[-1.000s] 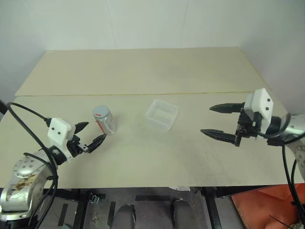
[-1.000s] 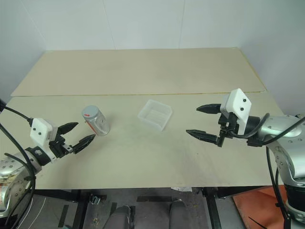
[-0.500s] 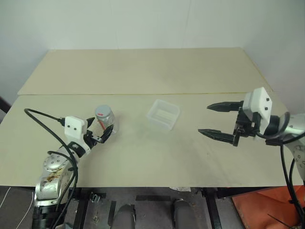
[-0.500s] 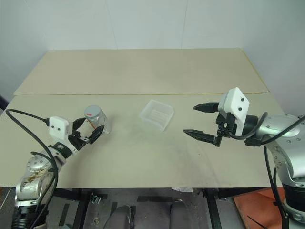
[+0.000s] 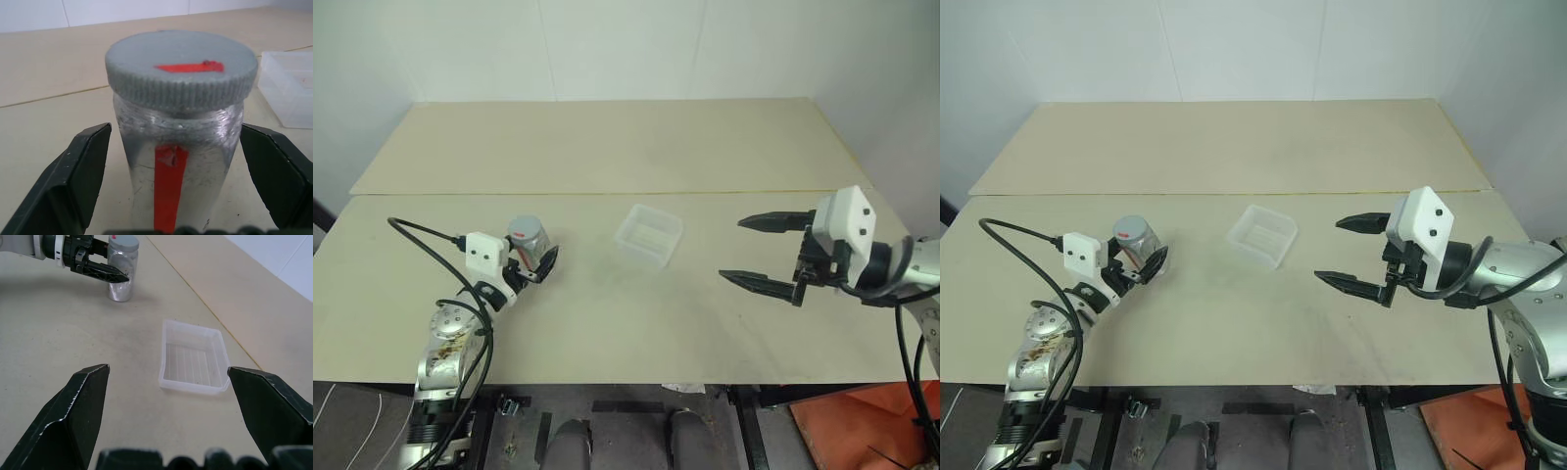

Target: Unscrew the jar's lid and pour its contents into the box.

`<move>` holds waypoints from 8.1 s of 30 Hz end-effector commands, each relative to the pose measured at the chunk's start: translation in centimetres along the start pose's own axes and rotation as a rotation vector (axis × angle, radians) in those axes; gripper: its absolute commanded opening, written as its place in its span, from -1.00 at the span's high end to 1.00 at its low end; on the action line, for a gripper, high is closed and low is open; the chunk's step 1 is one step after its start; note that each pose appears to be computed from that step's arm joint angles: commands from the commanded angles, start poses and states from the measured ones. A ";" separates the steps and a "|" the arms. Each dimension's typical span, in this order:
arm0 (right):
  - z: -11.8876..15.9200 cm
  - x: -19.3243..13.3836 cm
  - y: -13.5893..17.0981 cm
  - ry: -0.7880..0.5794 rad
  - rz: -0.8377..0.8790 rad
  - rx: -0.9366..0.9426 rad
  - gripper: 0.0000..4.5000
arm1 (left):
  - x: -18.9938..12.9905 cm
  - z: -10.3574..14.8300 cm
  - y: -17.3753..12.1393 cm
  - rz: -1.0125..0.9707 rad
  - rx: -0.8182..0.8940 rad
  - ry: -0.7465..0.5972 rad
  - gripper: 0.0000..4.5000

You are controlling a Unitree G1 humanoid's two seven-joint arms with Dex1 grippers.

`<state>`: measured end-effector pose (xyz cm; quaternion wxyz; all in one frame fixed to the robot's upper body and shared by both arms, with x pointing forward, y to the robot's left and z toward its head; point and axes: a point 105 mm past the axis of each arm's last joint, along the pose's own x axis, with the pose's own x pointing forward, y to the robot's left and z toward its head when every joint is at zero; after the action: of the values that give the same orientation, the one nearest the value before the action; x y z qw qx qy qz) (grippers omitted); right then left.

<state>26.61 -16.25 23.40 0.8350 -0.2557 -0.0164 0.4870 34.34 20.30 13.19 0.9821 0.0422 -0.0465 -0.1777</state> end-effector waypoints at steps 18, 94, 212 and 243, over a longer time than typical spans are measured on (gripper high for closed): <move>3.8 1.1 0.0 -0.151 0.004 -0.018 -1.00 | 1.8 6.5 -4.0 -0.494 0.059 -0.036 0.14; 6.5 8.2 -1.4 -0.345 0.184 0.098 -0.98 | 2.7 11.9 -9.1 -1.118 0.127 -0.116 0.14; 9.8 13.1 -1.5 -0.313 0.017 0.112 -0.98 | 3.7 12.3 -9.7 -1.195 0.151 -0.128 0.14; 8.2 7.6 -3.0 -0.291 -0.080 0.123 -0.98 | 4.1 11.7 -8.8 -1.143 0.097 -0.098 0.14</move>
<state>32.61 -8.32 28.31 0.8737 -0.1272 -0.0771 0.4632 33.82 10.04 23.39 0.7234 0.0990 -0.0508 -0.6814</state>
